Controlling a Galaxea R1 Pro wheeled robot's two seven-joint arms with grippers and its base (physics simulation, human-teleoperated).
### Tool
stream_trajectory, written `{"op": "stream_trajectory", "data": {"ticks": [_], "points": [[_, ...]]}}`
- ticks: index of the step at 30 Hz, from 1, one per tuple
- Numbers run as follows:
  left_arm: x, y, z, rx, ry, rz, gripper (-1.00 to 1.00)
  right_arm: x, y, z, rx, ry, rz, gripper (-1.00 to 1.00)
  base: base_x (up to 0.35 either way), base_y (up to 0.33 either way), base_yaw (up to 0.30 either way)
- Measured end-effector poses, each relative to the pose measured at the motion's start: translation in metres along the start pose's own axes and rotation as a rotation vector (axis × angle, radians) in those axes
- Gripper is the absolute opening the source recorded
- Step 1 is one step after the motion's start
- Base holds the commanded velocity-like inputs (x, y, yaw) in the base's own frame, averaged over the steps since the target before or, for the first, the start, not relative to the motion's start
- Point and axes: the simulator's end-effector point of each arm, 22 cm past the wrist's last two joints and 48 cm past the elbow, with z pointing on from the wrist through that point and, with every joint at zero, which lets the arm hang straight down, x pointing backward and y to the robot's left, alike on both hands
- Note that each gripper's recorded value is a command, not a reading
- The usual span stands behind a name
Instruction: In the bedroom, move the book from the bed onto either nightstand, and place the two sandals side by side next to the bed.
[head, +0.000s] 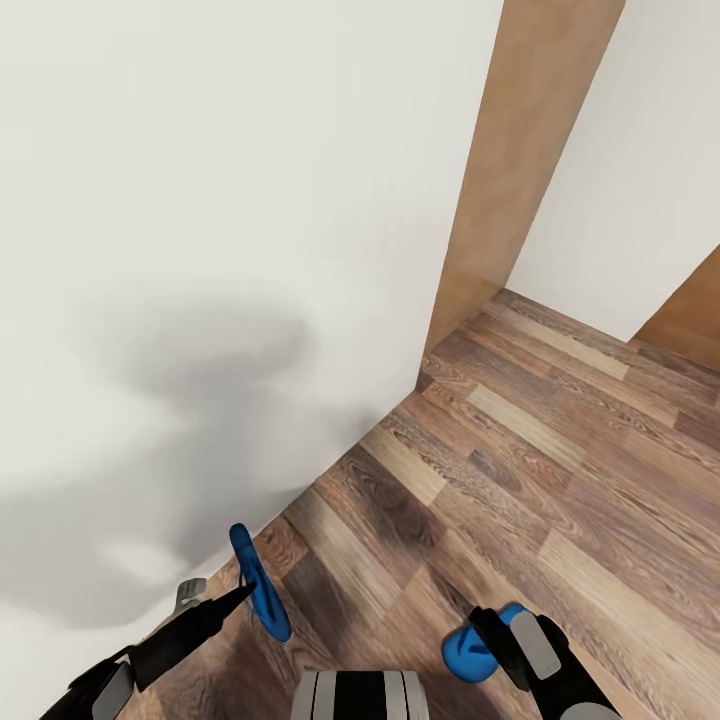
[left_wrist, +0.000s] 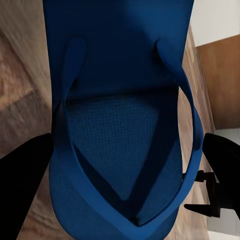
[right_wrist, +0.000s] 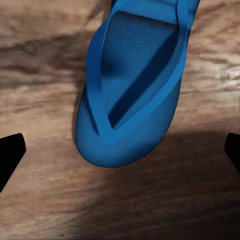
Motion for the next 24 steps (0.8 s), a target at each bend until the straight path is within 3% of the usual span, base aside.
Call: {"op": "stream_trajectory", "data": {"ticks": [5,24], "points": [[0.0000,0.0002,0.0000,0.000,0.000,0.000,-1.00,0.0000,-0.0001,0.0000,0.000,0.000,0.000,1.00,0.145,0.000,0.000],[0.0075,0.0076,0.0004,-0.011,0.011,-0.014,-1.00,0.0046,-0.0065,0.0072,0.017,0.012,0.000,1.00,0.004,0.000,0.000]]}}
